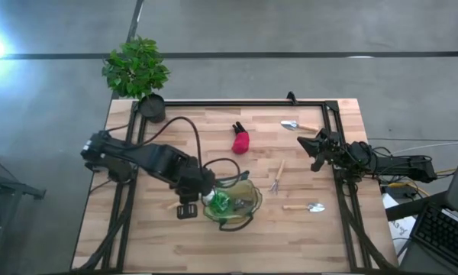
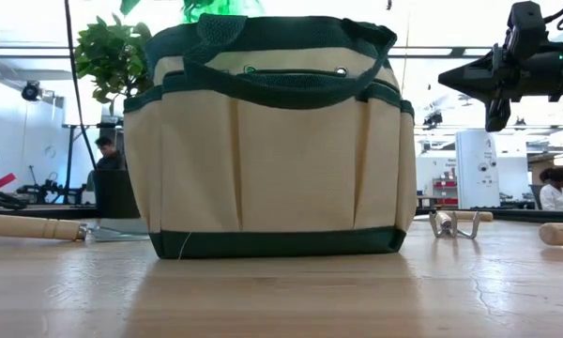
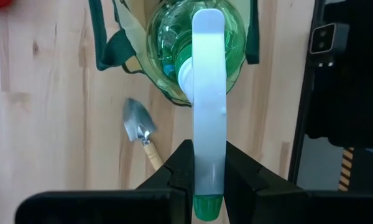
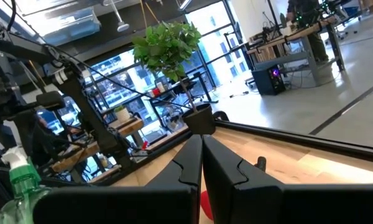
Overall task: Pick & Place Garden tools in Gardening bag
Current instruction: Put the spray bottle into the gardening bag
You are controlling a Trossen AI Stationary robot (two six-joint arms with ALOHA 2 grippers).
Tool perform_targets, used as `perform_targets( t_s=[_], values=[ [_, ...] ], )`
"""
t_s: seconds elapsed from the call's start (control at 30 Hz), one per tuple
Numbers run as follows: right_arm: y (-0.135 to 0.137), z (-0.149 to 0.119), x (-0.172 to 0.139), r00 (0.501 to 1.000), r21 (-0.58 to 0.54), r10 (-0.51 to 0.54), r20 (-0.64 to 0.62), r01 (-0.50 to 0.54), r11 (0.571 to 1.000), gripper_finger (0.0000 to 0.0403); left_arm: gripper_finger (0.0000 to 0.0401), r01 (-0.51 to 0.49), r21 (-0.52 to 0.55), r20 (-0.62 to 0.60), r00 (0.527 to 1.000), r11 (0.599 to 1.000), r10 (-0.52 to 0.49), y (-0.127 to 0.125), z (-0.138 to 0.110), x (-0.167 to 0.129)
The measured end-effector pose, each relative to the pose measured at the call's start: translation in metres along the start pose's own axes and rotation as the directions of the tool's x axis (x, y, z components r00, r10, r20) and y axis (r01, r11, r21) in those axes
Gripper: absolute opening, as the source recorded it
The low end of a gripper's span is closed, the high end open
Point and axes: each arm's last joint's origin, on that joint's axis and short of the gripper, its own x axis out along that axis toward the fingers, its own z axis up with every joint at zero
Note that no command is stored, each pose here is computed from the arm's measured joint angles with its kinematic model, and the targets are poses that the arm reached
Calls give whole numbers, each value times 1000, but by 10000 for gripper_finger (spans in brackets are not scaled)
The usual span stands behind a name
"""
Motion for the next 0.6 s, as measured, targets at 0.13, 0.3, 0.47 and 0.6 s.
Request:
perform_targets(
  t_s=[0.13, 0.3, 0.47, 0.6],
  values=[
    [0, 0, 0, 1000, 0, 0, 0, 0, 1000, 8, 53, -5, 7, -32, 999, 1000, 5, 3, 3, 6],
    [0, 0, 0, 1000, -1, 0, 0, 0, 1000, 8, 53, -10, 30, -66, 998, 1000, 12, 3, 9, 18],
    [0, 0, 0, 1000, -3, 0, 0, 0, 1000, 8, 53, -13, 38, -106, 994, 999, 17, 1, 15, 33],
    [0, 0, 0, 1000, -4, -1, -1, 1, 1000, 8, 53, -13, 44, -145, 989, 999, 19, 0, 19, 45]
  ],
)
